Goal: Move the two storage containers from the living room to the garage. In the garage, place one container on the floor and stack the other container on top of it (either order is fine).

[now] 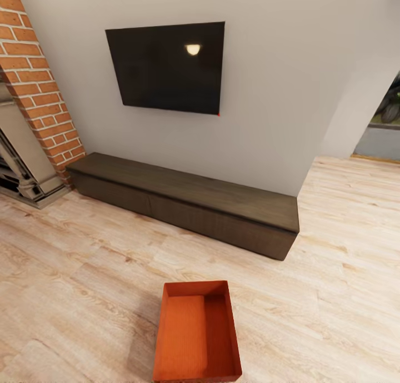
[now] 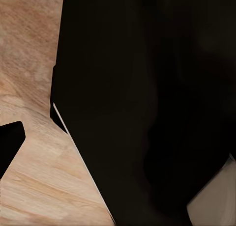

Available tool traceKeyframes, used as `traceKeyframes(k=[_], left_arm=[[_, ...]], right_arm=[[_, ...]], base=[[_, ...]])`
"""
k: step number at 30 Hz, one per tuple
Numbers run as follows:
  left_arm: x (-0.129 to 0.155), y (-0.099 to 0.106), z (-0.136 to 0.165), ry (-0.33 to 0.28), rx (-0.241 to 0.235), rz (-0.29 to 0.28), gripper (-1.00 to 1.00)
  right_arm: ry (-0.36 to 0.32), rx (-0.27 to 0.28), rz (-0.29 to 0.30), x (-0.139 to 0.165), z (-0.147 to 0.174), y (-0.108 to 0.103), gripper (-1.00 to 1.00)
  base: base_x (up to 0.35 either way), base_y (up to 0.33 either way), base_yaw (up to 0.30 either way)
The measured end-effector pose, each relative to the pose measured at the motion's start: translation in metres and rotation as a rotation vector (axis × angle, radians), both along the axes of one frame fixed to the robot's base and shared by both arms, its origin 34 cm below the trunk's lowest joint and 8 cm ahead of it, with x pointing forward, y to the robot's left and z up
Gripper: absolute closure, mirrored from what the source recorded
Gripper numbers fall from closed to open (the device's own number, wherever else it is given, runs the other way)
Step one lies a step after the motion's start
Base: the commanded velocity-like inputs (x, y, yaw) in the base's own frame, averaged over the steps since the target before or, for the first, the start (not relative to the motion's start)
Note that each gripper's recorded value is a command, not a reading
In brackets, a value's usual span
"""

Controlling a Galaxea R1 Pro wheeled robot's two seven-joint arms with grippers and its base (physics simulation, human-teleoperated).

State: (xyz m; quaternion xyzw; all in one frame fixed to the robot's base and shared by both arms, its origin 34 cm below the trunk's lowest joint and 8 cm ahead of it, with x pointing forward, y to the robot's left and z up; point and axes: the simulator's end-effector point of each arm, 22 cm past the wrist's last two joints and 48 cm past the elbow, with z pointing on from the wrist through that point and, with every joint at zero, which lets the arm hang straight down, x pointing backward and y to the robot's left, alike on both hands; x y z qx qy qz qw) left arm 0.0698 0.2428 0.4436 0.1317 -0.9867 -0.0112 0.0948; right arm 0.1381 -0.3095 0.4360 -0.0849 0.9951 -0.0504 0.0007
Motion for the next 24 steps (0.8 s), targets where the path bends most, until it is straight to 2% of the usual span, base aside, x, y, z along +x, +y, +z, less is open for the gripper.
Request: traceKeyframes(k=[24], left_arm=[[-0.015, 0.0, 0.003, 0.039, 0.0, 0.0, -1.0]], right_arm=[[0.043, -0.001, -0.001, -0.017, 0.001, 0.0, -1.0]], base=[[0.0, 0.0, 0.0]])
